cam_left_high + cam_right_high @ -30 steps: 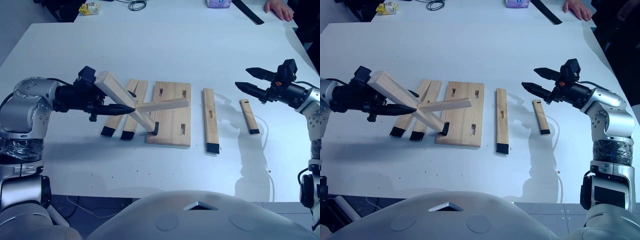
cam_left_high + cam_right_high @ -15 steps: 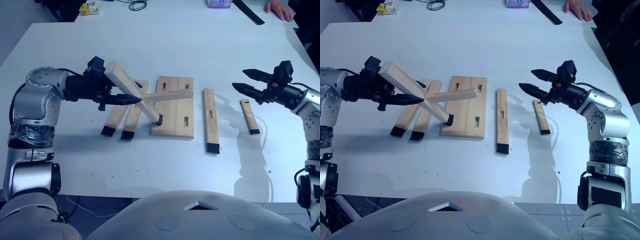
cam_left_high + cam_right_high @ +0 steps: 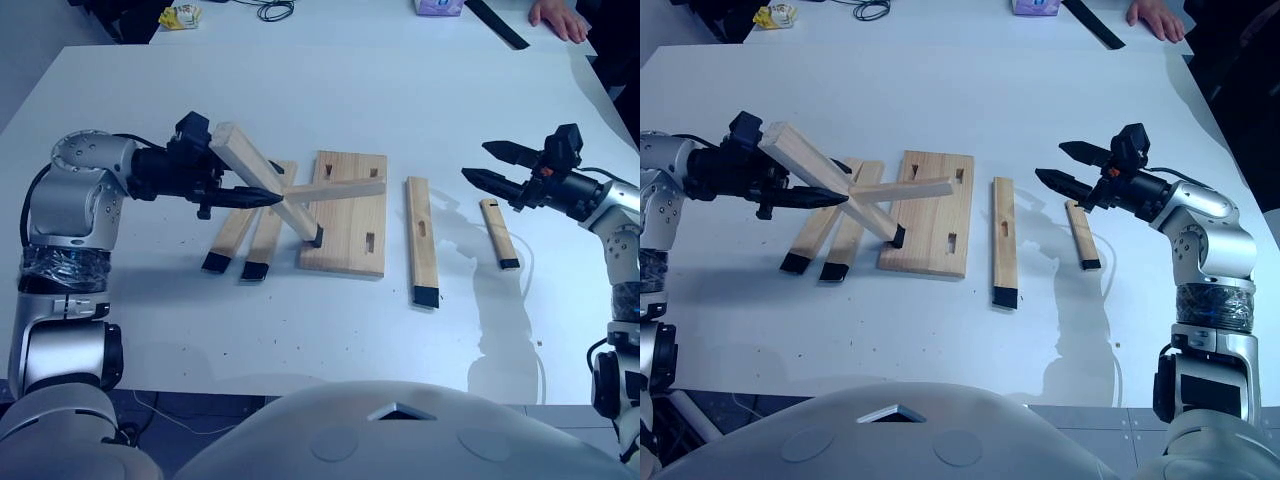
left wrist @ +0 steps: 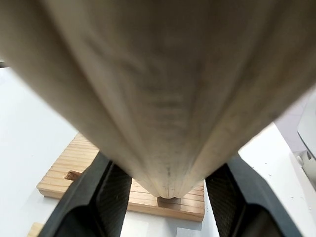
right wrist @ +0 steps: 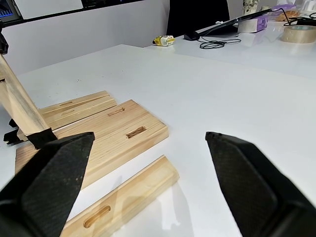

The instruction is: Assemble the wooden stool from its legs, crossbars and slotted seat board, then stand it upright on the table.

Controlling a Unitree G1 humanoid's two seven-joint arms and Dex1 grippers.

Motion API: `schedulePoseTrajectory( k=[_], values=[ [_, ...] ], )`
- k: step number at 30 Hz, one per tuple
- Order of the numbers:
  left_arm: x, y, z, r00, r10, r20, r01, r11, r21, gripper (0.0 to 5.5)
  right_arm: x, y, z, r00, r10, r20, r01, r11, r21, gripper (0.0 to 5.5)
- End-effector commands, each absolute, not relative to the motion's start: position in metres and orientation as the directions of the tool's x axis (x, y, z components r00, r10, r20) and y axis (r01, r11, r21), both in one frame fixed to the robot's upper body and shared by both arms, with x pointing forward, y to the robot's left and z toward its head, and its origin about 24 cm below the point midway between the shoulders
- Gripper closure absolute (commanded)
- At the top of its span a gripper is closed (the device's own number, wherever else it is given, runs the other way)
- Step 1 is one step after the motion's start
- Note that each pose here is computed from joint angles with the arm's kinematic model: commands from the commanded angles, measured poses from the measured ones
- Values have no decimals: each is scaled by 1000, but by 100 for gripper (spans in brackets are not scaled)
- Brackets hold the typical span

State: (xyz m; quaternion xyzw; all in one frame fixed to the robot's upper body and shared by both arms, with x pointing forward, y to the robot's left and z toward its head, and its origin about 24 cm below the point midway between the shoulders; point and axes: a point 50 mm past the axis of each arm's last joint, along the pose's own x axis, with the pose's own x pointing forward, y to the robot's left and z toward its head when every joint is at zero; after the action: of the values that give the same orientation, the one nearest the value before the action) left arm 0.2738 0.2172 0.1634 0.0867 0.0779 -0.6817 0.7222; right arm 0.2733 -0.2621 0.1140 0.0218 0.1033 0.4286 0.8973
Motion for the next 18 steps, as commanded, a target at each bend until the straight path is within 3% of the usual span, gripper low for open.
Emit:
schedulePoseTrajectory(
  k=[1,10,18],
  values=[
    [270,207,149,78,-944,-320,997,75,20,344,272,-258,113,616,772,-155,-762,634,134,134],
    [255,200,132,113,-892,-438,993,115,21,344,254,-251,105,604,779,-166,-756,626,190,134],
    [247,205,129,-19,-894,-448,990,44,-131,344,245,-237,95,624,768,-142,-735,639,228,134]
  ],
)
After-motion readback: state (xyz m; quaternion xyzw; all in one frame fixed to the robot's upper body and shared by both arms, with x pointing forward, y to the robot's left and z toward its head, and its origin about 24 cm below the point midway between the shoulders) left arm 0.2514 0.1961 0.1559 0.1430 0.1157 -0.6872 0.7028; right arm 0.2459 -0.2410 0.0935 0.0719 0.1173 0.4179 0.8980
